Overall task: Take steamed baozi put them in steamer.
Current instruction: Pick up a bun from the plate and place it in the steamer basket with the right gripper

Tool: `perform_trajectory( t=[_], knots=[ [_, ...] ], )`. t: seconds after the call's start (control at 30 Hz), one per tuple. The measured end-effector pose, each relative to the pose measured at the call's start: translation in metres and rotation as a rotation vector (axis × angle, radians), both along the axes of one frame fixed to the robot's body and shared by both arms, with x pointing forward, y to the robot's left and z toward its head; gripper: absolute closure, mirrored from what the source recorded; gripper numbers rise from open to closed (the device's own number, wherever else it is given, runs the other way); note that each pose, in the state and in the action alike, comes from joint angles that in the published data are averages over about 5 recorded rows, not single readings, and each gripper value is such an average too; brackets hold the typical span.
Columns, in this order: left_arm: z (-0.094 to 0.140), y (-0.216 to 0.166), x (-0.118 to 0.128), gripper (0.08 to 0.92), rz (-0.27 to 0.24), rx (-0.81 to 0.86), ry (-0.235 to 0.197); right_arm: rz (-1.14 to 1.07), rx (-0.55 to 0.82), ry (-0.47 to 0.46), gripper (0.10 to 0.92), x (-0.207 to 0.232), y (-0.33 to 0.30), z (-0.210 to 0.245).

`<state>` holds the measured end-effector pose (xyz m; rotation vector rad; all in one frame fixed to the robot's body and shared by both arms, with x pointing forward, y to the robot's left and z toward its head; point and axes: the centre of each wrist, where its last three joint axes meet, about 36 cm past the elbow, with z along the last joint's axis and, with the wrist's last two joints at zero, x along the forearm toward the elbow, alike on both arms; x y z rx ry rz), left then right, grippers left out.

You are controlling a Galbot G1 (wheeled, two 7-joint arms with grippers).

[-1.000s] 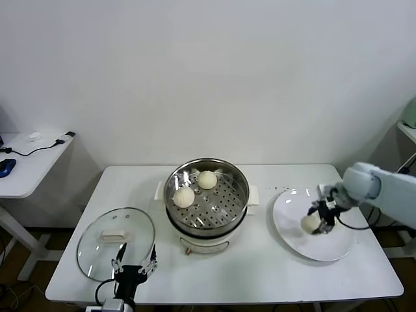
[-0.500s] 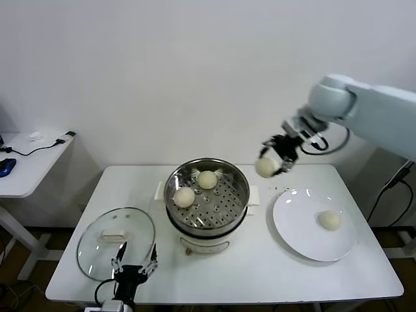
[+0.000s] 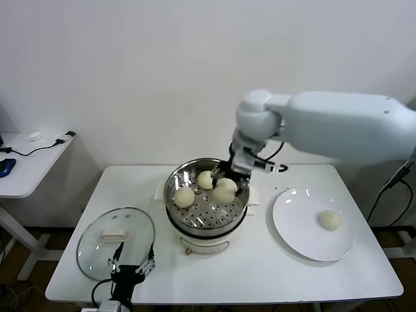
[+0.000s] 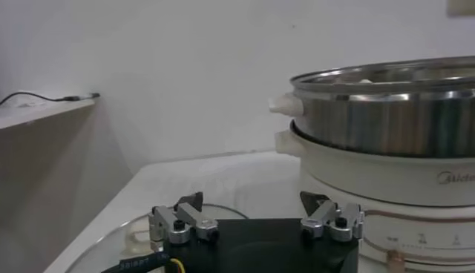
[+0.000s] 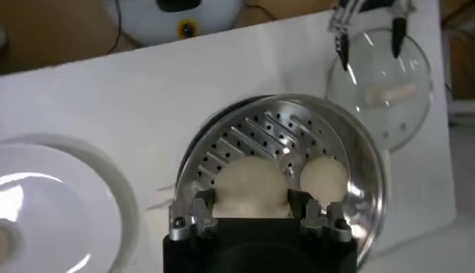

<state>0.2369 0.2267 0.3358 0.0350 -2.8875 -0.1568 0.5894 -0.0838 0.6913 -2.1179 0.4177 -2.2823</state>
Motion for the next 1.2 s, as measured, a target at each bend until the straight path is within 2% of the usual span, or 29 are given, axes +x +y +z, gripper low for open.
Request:
perform_trajectory(
  t=[0.47, 0.87, 1.07, 1.2],
  knots=[
    [-0.001, -0.001, 0.001, 0.177, 0.009, -0.003, 0.0, 0.177, -0.027, 0.013, 0.361, -0.003, 0.038, -0.075],
    [-0.001, -0.003, -0.001, 0.177, 0.011, -0.002, -0.002, 0.193, 0.0, 0.003, 0.358, 0.002, 0.047, -0.099],
    [-0.001, -0.005, -0.002, 0.177, 0.007, -0.002, -0.005, 0.175, 0.017, 0.014, 0.238, 0.004, 0.045, -0.095],
    [-0.001, -0.005, -0.003, 0.177, 0.006, -0.001, -0.007, 0.152, 0.024, 0.033, 0.203, 0.008, 0.041, -0.086]
  ],
)
